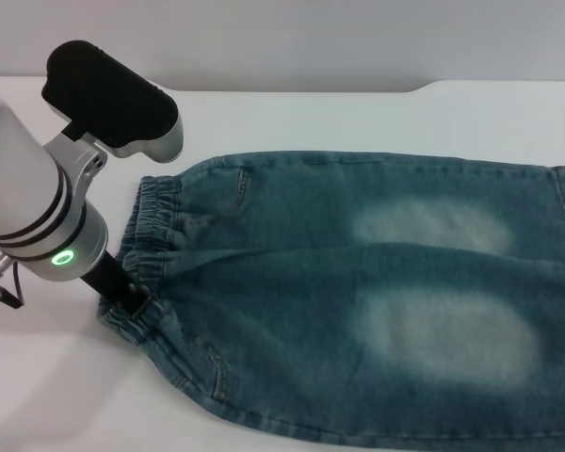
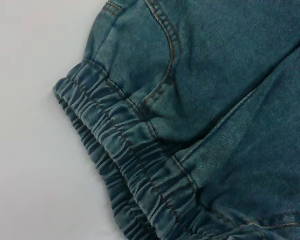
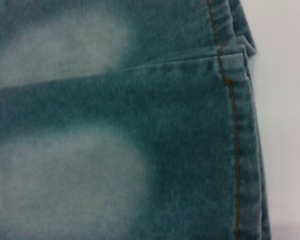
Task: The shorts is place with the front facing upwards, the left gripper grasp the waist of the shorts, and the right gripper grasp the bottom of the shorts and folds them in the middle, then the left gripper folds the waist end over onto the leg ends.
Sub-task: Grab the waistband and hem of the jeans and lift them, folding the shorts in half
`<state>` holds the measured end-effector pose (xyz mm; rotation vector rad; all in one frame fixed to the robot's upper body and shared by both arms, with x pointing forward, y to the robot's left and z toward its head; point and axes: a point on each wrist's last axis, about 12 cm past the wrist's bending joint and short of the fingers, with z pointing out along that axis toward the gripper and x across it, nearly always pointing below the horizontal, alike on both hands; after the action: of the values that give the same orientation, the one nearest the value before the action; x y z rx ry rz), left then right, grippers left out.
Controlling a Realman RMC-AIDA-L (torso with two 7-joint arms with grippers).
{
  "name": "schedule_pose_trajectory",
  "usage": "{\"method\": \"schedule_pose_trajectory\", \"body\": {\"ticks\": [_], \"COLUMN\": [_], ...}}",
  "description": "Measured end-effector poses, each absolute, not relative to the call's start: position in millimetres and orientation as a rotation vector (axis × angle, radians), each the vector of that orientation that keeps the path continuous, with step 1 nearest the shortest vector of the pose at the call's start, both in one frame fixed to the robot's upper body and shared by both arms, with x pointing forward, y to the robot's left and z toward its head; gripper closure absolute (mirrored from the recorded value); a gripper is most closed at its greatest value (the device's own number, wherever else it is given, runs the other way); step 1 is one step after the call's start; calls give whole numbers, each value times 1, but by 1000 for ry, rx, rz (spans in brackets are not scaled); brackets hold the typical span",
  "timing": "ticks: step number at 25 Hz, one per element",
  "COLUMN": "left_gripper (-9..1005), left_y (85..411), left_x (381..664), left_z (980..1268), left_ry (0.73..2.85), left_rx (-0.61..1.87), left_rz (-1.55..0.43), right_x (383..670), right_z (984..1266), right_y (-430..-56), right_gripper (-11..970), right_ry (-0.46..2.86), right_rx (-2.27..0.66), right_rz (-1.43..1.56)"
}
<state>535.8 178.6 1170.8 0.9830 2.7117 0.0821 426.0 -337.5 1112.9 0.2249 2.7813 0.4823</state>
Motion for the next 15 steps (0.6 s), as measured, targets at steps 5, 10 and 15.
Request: {"method": "schedule_pose_trajectory", "body": {"ticks": [5, 10, 15], "left_gripper": [966, 966, 966], "left_y": [178, 178, 178], "left_x": [536, 535, 536], "left_z": [1171, 1174, 1174], "left_ry": [2711, 2701, 2699], "left_rx": [983, 986, 980], "left_rz": [81, 80, 81], "right_x": [427, 427, 427], "right_z": [1105, 1101, 1106], "right_y": [-333, -330, -324], "right_gripper": [296, 400, 504], "right_ry": [2808, 2814, 2807], "right_rx": [168, 109, 68], "right_rz": [513, 554, 588]}}
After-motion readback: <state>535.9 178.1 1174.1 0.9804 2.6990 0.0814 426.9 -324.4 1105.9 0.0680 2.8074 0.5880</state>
